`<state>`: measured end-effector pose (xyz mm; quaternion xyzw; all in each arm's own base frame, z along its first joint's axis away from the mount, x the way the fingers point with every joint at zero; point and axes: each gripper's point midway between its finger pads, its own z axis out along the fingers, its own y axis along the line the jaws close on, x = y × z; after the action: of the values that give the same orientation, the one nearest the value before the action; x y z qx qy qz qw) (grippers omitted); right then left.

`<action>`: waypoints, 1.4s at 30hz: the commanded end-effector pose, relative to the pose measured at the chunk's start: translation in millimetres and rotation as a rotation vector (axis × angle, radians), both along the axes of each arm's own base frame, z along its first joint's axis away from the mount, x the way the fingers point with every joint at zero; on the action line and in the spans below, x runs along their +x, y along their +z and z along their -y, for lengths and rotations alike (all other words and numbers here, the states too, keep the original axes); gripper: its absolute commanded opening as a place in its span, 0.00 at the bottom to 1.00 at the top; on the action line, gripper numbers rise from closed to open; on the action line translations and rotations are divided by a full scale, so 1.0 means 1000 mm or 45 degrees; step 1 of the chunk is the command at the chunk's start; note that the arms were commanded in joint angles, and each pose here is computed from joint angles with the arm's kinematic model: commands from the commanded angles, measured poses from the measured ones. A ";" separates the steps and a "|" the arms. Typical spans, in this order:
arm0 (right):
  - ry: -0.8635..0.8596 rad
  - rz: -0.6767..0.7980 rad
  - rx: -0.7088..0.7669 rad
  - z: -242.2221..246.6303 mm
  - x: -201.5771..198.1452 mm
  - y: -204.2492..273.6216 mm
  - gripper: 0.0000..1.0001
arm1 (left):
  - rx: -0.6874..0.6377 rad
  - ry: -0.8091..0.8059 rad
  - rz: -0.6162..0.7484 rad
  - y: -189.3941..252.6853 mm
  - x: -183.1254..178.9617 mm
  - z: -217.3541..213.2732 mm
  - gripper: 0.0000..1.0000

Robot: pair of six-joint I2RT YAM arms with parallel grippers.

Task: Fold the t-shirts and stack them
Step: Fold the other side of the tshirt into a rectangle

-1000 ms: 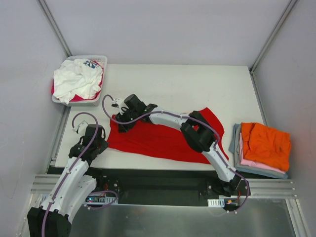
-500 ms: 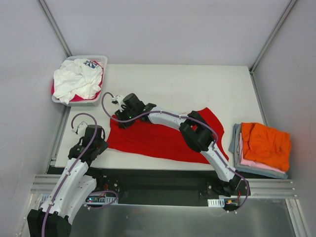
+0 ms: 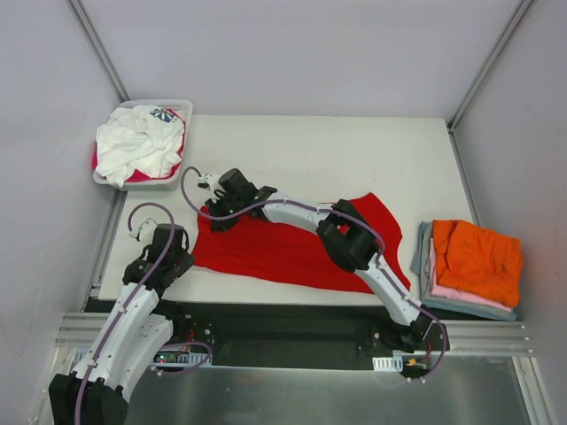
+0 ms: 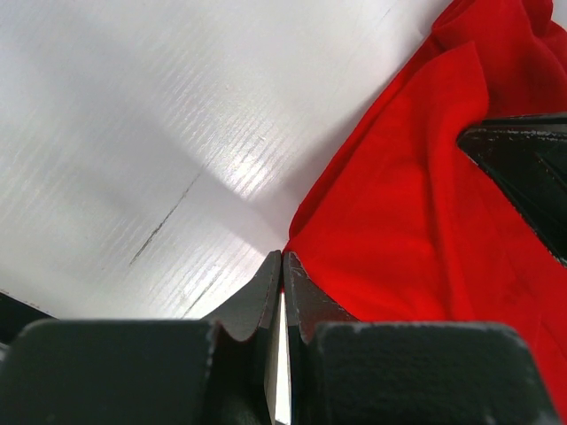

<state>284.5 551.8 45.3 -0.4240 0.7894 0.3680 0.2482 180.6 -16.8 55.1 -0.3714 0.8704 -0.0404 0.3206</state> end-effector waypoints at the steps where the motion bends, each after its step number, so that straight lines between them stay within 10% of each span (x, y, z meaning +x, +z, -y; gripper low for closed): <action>1: -0.007 0.023 0.097 -0.016 0.007 0.027 0.06 | 0.039 0.036 -0.002 0.002 -0.001 -0.007 0.00; 14: -0.189 0.128 0.136 -0.015 0.044 0.048 0.01 | 0.037 0.037 0.004 0.003 -0.002 -0.007 0.00; 16: -0.180 0.115 0.133 -0.015 0.041 0.046 0.19 | 0.037 0.039 0.014 0.005 -0.001 -0.008 0.00; 18: -0.179 0.119 0.140 -0.013 0.039 0.054 0.50 | 0.043 0.035 0.023 0.008 0.001 -0.008 0.24; 20: -0.199 0.129 0.113 -0.004 0.037 0.052 0.57 | 0.067 0.050 0.042 0.015 0.004 -0.012 0.62; 23: -0.246 0.196 0.110 0.012 0.040 0.077 0.61 | 0.095 0.086 0.078 0.028 0.013 -0.017 0.80; 42: -0.692 0.256 -0.253 0.188 0.040 0.080 0.59 | 0.140 -0.127 0.156 0.052 0.157 0.016 0.56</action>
<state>334.6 388.7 121.3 -0.2642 0.8682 0.1987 0.3701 302.6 -32.9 85.4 -0.3214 0.8822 -0.0238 0.3433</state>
